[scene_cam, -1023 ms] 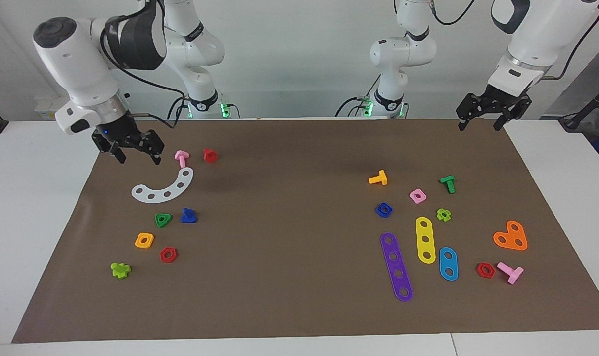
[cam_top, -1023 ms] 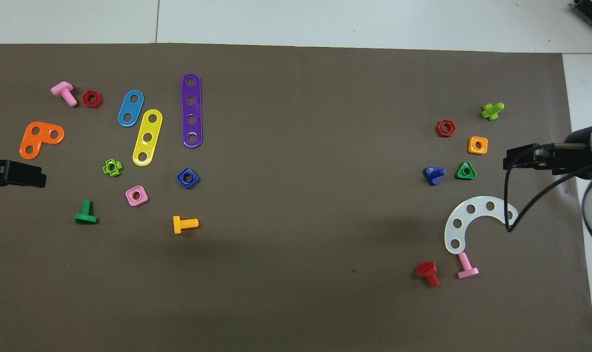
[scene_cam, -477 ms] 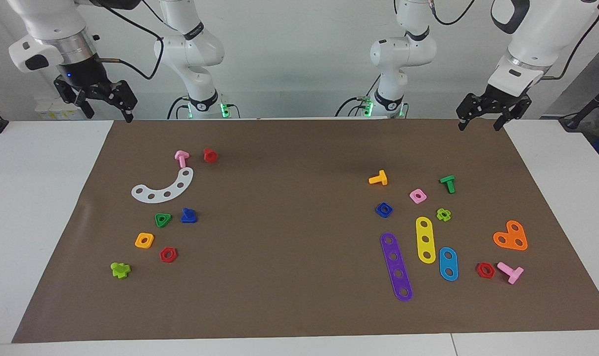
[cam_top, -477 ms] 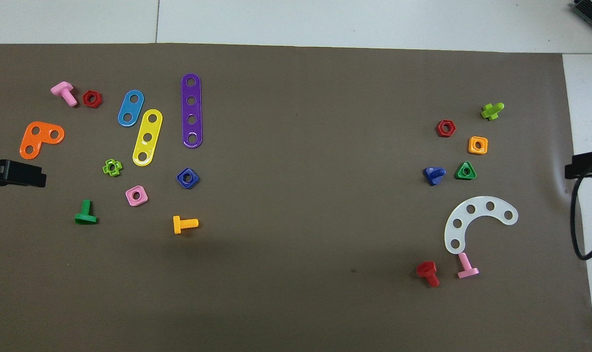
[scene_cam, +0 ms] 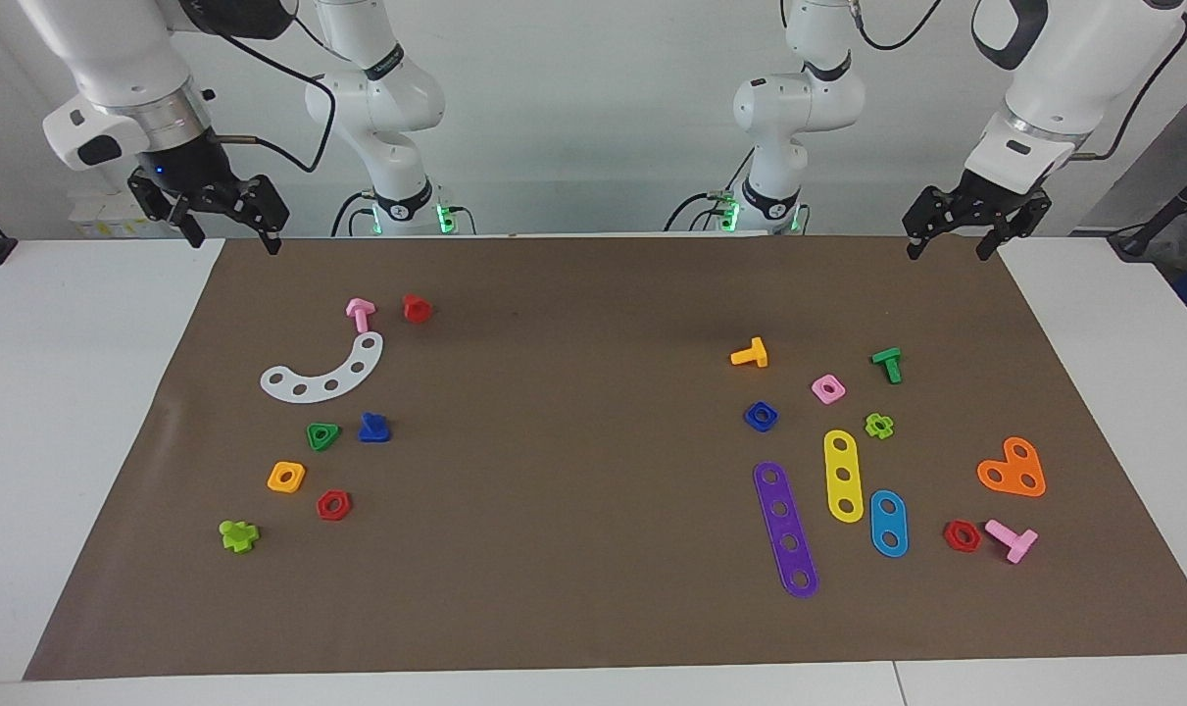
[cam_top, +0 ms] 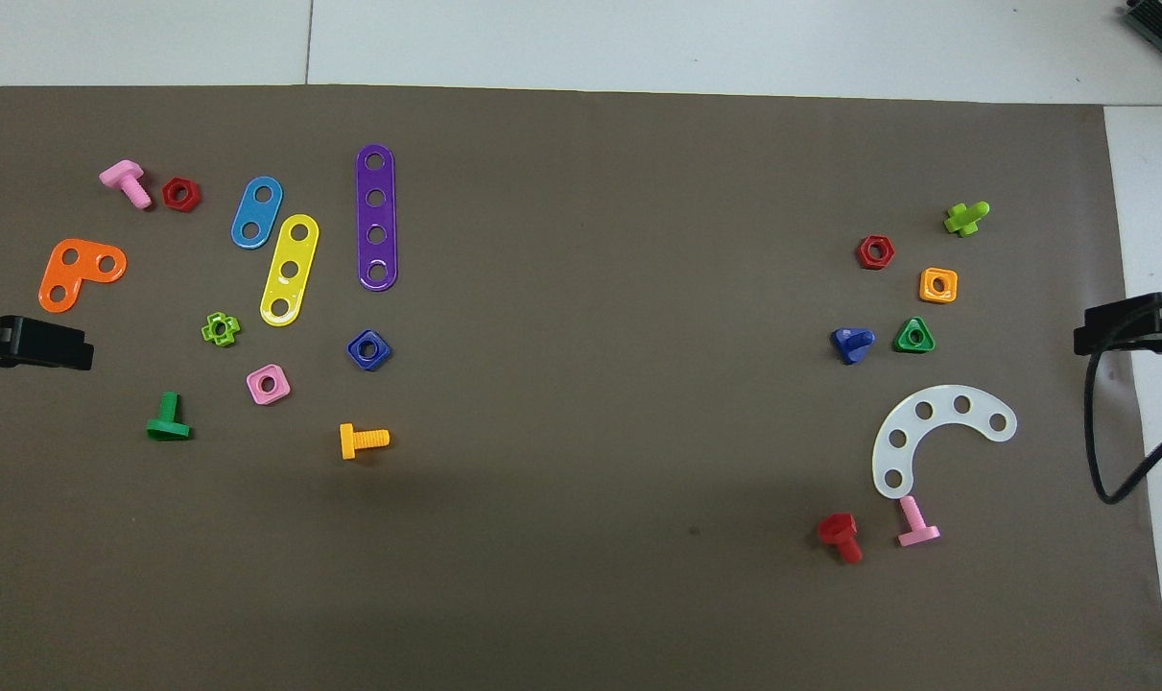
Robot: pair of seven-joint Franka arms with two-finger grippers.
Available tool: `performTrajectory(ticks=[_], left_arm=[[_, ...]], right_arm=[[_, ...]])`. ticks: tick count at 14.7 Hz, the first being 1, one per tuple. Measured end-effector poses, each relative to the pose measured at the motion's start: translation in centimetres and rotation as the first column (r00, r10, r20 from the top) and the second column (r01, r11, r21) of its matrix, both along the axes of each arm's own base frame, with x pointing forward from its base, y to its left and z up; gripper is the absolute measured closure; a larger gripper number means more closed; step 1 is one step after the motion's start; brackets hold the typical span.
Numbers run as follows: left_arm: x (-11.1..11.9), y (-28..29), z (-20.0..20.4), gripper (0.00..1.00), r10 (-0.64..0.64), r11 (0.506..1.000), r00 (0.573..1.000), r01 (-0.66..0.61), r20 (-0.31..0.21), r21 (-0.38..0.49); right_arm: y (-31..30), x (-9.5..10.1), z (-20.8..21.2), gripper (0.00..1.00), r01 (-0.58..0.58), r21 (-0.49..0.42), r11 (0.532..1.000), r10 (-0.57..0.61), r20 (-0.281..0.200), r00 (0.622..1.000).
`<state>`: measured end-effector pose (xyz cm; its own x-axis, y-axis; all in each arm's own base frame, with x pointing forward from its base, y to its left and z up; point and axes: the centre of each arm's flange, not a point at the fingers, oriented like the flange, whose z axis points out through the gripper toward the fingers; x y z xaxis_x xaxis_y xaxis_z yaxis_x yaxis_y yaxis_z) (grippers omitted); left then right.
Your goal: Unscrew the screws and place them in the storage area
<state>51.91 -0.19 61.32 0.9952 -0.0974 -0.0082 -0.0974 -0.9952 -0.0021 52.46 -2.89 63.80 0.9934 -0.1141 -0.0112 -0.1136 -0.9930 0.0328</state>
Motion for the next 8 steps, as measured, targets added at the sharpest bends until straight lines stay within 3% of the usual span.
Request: performTrajectory(ticks=[8], left_arm=[[0.0, 0.0, 0.1, 0.0, 0.0, 1.0, 1.0, 0.0, 0.008, 0.0]], right_arm=[[1.8, 0.0, -0.1, 0.0, -0.012, 0.0, 1.0, 0.012, -0.003, 1.0]])
